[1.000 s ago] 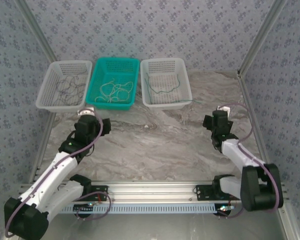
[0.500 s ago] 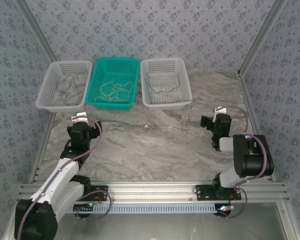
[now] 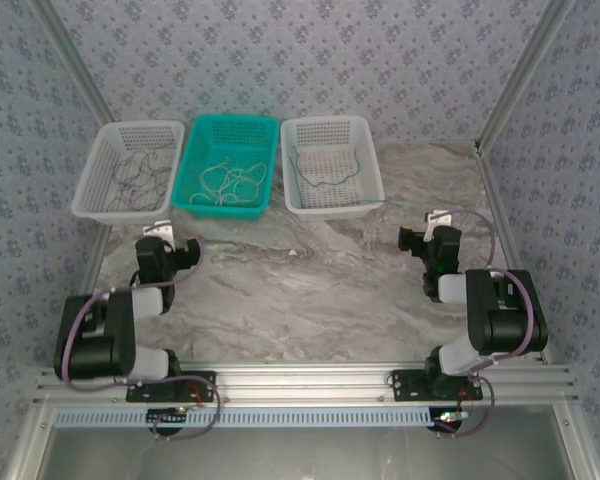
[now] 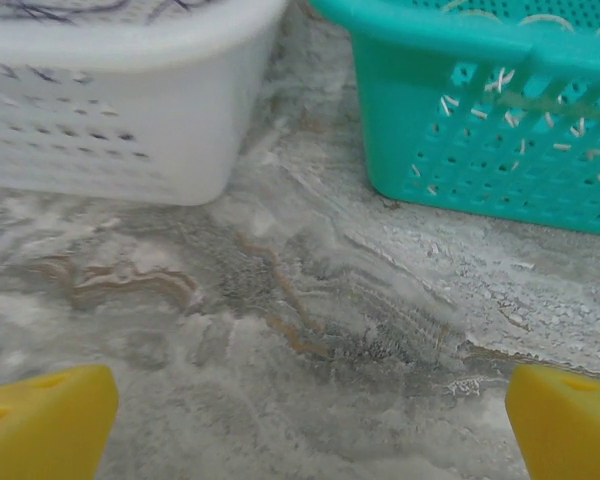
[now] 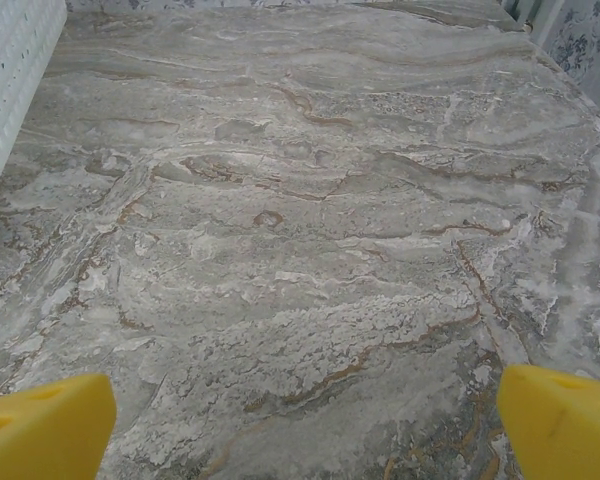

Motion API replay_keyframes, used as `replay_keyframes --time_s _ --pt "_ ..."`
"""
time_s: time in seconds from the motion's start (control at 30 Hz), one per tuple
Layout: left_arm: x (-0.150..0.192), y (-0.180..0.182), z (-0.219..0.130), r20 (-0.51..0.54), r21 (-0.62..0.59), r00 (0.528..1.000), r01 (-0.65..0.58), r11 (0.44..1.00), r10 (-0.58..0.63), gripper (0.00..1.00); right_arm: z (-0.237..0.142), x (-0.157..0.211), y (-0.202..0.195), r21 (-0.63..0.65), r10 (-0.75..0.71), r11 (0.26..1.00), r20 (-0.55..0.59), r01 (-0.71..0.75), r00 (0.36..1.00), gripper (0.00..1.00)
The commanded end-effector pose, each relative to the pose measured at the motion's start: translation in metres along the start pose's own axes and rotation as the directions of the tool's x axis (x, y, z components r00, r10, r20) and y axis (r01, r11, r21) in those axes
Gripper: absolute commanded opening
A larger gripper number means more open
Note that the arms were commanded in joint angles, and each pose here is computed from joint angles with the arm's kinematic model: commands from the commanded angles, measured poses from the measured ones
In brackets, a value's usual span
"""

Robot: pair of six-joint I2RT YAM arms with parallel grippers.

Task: Untangle the cables

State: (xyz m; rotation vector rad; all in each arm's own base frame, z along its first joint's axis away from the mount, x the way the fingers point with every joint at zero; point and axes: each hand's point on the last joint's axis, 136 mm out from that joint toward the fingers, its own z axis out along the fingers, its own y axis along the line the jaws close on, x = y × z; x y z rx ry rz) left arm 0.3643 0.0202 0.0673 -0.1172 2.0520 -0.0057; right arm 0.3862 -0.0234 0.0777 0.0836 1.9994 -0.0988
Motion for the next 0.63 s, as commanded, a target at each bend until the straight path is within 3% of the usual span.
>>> replay_keyframes --time_s 0.0,0.03,0.07,0.6 --pt "-0.0348 -0.0168 0.0188 0.113 0.082 0.993 -0.044 0.996 0.034 0.99 0.0006 -0.0067 0.0009 -0.007 -0.018 1.000 0.026 0.018 1.000 1.00" --pt "-0.0322 -0.0116 0.0187 0.072 0.056 0.997 -0.032 0.998 0.028 1.00 0.0005 -0.0070 0.0011 -0.007 -0.019 1.000 0.027 0.019 0.999 1.00" --pt "-0.0347 -0.0141 0.0186 0.115 0.061 0.993 -0.041 0.997 0.034 1.00 0.0005 -0.0070 0.0013 -0.009 -0.019 1.000 0.026 0.019 0.999 1.00" --pt "-0.0337 -0.0134 0.0196 0.089 0.023 0.995 -0.051 0.998 0.049 1.00 0.0014 -0.0069 0.0046 -0.038 -0.019 0.999 0.019 0.019 1.000 1.00"
